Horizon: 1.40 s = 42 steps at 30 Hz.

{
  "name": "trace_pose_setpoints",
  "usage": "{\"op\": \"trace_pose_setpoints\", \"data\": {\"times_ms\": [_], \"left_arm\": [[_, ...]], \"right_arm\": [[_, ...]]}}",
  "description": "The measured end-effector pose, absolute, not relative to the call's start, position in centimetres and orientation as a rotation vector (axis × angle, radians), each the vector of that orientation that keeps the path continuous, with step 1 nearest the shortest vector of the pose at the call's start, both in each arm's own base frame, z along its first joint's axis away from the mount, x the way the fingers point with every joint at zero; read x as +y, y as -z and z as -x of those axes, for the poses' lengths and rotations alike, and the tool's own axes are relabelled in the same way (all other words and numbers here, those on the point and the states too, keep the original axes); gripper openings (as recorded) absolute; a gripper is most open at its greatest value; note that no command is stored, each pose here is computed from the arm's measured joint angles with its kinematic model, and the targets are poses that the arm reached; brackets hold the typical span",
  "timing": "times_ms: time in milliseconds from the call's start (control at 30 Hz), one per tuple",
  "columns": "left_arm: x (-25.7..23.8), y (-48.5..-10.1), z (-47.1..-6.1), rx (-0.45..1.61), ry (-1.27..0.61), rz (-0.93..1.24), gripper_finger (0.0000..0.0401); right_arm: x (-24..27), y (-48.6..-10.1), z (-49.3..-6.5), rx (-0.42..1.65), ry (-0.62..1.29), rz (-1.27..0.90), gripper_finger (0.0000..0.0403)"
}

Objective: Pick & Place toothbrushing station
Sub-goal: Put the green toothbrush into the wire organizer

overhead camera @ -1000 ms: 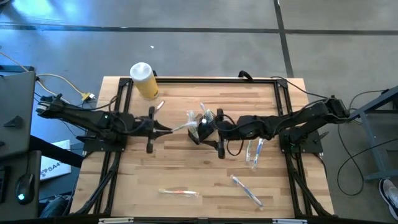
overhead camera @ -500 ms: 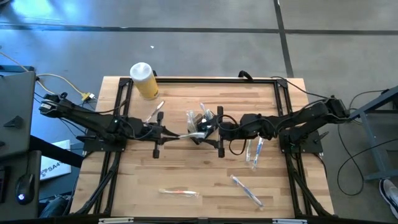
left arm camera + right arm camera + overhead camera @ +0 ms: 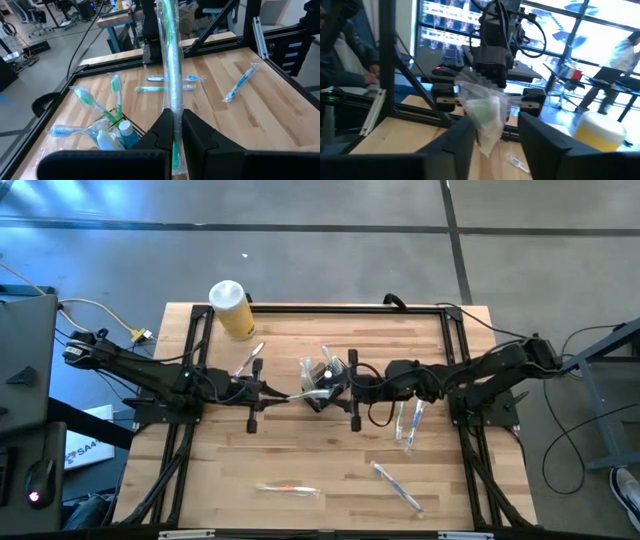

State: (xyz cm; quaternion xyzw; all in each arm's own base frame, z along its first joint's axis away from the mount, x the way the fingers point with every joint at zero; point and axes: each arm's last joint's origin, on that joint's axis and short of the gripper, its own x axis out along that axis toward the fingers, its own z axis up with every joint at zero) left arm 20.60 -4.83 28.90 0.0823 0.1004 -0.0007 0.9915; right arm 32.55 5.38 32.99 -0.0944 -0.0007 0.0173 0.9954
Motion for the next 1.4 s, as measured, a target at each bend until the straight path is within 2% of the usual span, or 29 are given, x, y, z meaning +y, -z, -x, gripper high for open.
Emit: {"op": "trace_pose_setpoints", "data": {"times_ms": [233, 300, 500, 600, 900, 1067, 1233, 1400], "left_arm": [[-4.8, -28.9, -20.6, 0.204, 0.004, -0.167, 0.0012], [-4.9, -28.8, -20.6, 0.207, 0.007, -0.167, 0.0012], [-4.8, -28.7, -20.6, 0.218, 0.008, -0.187, 0.0014], [-4.8, -28.7, -20.6, 0.22, -0.019, -0.189, 0.0028], [-4.4, -28.6, -20.5, 0.228, -0.147, -0.108, 0.0138], [-4.2, -28.1, -20.3, 0.283, -0.187, -0.159, 0.0177], [-4.2, -27.9, -20.3, 0.312, -0.186, -0.175, 0.0188], [-4.2, -27.8, -20.2, 0.321, -0.189, -0.195, 0.0189]], "right_arm": [[4.7, -33.0, -32.7, -0.008, -0.103, 0.192, 0.003], [4.6, -33.0, -32.7, -0.008, -0.111, 0.197, 0.0013], [4.7, -32.8, -32.7, 0.013, -0.136, 0.212, 0.001], [4.7, -32.7, -32.7, 0.02, -0.133, 0.211, 0.0009], [5.0, -32.1, -32.6, 0.083, -0.133, 0.184, 0.0007], [5.8, -31.6, -32.3, 0.146, -0.007, 0.205, 0.0006], [6.0, -30.8, -31.9, 0.243, 0.222, 0.243, 0.0006], [6.0, -30.3, -31.8, 0.285, 0.227, 0.172, 0.0006]]}}
